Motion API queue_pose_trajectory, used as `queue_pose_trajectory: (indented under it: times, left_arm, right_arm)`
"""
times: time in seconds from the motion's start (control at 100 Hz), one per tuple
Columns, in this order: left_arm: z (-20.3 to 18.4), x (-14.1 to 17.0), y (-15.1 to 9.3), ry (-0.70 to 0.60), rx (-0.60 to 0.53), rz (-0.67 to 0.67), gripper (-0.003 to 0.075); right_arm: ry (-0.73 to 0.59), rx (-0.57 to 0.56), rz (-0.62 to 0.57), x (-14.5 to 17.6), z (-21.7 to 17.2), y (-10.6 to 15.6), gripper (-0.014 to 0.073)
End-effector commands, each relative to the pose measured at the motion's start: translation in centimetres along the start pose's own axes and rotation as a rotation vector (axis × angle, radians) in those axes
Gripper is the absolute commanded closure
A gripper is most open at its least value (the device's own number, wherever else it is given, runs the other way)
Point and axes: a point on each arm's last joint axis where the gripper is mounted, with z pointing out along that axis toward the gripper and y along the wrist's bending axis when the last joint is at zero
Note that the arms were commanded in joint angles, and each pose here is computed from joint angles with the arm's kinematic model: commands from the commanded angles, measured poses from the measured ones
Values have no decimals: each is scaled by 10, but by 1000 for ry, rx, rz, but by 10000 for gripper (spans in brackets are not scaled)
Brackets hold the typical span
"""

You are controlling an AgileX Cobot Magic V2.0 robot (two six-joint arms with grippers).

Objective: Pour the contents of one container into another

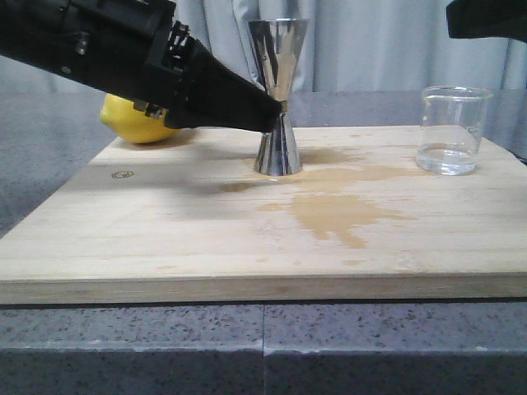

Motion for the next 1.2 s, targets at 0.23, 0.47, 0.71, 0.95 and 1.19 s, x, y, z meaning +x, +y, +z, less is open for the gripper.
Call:
queue_pose_trajectory:
  times: [0.23, 0.47, 0.71, 0.95, 1.19]
  left_arm:
    - [-45, -39, -21, 165, -150, -86, 278]
    - [-88, -62, -35, 286, -399, -282, 278]
    - [-135, -76, -56, 339, -671, -421, 278]
    - [-181, -81, -83, 355, -931, -535, 278]
    - [-206, -63, -111, 314, -1077, -592, 279]
  right_arm:
    - [-43, 91, 98, -22, -17, -8, -10]
    - [14, 249, 175, -26, -42, -18, -10]
    - [76, 244, 165, -24, -54, -7, -10]
    - [145, 232, 199, -27, -68, 1, -9]
    - [260, 266, 236, -34, -87, -1, -9]
